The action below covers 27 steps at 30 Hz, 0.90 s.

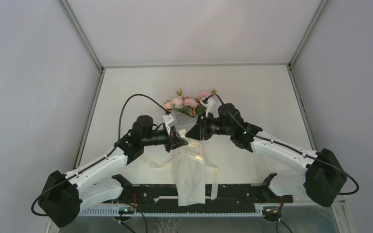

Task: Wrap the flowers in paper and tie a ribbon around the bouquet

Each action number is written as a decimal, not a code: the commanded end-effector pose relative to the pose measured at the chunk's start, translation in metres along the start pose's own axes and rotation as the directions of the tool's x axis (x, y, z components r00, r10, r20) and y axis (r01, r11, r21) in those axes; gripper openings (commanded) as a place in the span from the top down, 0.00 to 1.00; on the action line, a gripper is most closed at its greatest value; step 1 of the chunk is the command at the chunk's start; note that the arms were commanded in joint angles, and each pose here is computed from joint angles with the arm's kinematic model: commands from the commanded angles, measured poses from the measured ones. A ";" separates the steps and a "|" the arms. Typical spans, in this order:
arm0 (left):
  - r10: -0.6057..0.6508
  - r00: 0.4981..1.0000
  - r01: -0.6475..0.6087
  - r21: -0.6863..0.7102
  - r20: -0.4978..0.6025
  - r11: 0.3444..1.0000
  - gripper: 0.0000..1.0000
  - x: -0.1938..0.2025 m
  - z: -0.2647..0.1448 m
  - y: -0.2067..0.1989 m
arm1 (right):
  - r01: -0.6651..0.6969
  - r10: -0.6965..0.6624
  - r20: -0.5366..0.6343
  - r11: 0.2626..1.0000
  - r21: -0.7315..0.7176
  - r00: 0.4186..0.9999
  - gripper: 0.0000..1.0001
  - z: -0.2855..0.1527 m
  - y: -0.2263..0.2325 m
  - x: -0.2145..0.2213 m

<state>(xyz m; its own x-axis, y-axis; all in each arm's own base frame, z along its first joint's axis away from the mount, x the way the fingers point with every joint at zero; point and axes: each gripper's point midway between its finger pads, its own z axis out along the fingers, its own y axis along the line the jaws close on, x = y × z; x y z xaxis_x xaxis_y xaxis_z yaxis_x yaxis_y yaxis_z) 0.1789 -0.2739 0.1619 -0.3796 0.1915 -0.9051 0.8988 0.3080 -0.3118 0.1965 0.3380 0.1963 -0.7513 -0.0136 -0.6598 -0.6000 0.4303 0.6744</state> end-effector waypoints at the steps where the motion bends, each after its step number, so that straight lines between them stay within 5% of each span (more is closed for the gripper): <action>1: -0.195 0.981 0.196 -0.108 0.012 0.975 1.00 0.014 -0.011 0.017 | -0.027 0.019 0.044 0.986 0.166 0.999 0.66 -0.032 -0.033 -0.014; 5: -0.294 0.955 0.295 -0.137 0.028 0.946 1.00 0.029 -0.014 0.021 | 0.007 -0.002 -0.018 0.959 0.283 1.000 0.58 -0.035 -0.064 0.003; 16: -0.355 0.934 0.358 -0.111 0.045 0.927 1.00 0.040 -0.010 0.023 | -0.008 0.035 -0.122 0.976 0.217 0.992 0.50 0.004 -0.076 0.014; 27: -0.308 0.947 0.317 -0.120 0.088 0.941 1.00 0.043 -0.009 0.036 | -0.044 0.088 -0.267 0.985 0.167 0.960 0.58 0.015 -0.074 0.040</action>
<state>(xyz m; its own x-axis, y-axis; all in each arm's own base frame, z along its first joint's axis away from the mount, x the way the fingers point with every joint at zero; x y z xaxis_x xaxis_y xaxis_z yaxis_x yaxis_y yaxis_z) 0.1877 -0.2427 0.1070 -0.6683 0.0268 -0.7434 0.6562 0.4920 -0.5722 0.2209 0.3098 0.1040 -0.8628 -0.1710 -0.4757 -0.4675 0.6280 0.6222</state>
